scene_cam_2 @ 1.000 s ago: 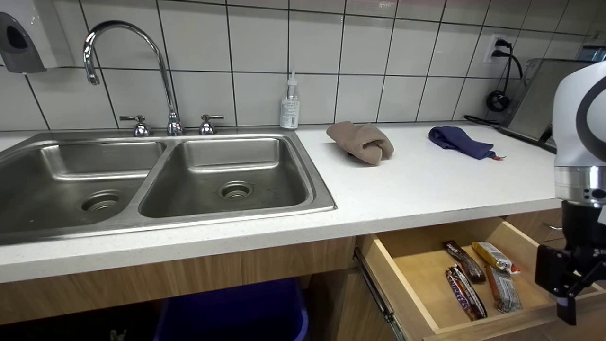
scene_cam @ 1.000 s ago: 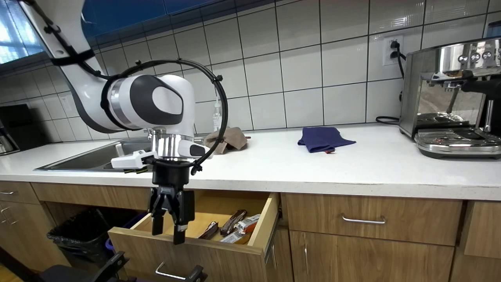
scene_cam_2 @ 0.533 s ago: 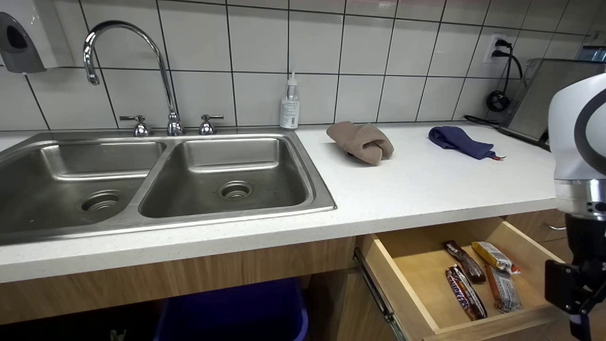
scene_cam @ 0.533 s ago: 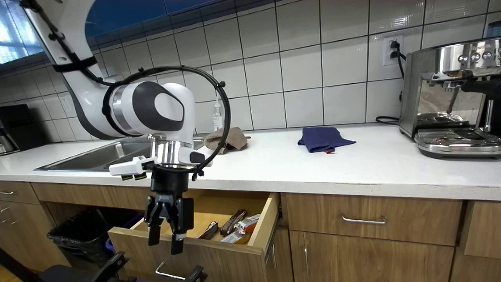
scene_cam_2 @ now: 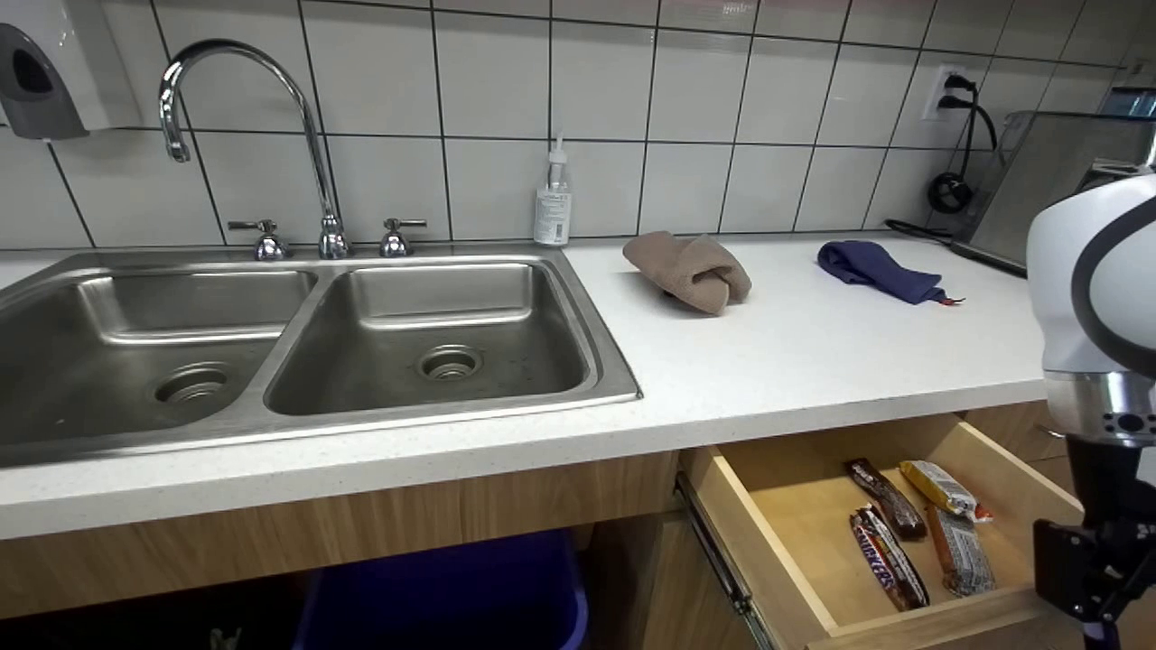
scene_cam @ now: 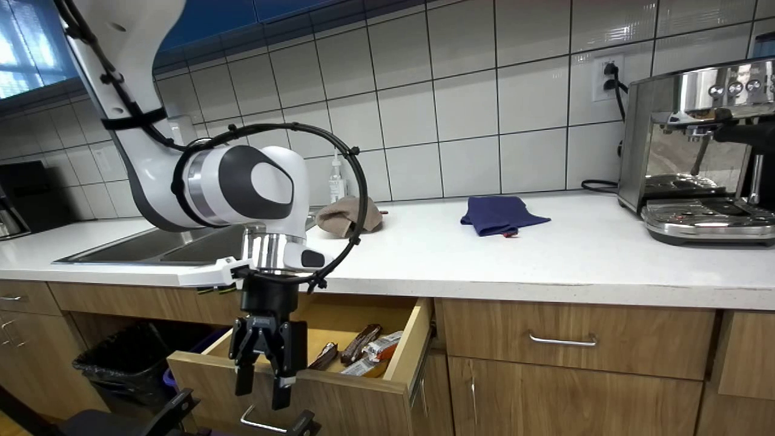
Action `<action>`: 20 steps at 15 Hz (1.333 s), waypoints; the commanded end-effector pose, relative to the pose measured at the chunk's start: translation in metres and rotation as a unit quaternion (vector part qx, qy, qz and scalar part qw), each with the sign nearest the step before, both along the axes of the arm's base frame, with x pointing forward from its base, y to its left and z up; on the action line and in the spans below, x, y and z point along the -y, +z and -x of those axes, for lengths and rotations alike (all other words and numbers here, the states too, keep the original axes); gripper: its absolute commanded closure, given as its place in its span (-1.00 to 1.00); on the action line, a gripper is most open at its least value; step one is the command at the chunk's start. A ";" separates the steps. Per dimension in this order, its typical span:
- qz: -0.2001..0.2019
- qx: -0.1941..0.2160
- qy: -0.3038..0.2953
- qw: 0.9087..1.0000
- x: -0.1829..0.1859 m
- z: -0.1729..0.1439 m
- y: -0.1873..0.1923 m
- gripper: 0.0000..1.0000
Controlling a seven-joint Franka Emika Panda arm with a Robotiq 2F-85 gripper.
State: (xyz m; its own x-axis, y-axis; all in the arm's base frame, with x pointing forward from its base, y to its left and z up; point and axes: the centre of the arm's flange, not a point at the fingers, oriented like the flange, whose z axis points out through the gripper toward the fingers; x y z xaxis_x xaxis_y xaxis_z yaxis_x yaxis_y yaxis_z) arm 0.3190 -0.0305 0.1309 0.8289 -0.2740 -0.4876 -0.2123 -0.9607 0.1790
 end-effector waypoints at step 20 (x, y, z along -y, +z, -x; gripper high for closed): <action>0.018 0.121 0.032 0.992 0.011 -0.102 -0.027 -1.00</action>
State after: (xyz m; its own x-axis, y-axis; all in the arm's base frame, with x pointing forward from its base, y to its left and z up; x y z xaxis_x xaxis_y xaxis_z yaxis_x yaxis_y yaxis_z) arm 0.4012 -0.0357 0.1145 0.9181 -0.2466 -0.3103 -0.2082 -0.9662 0.1518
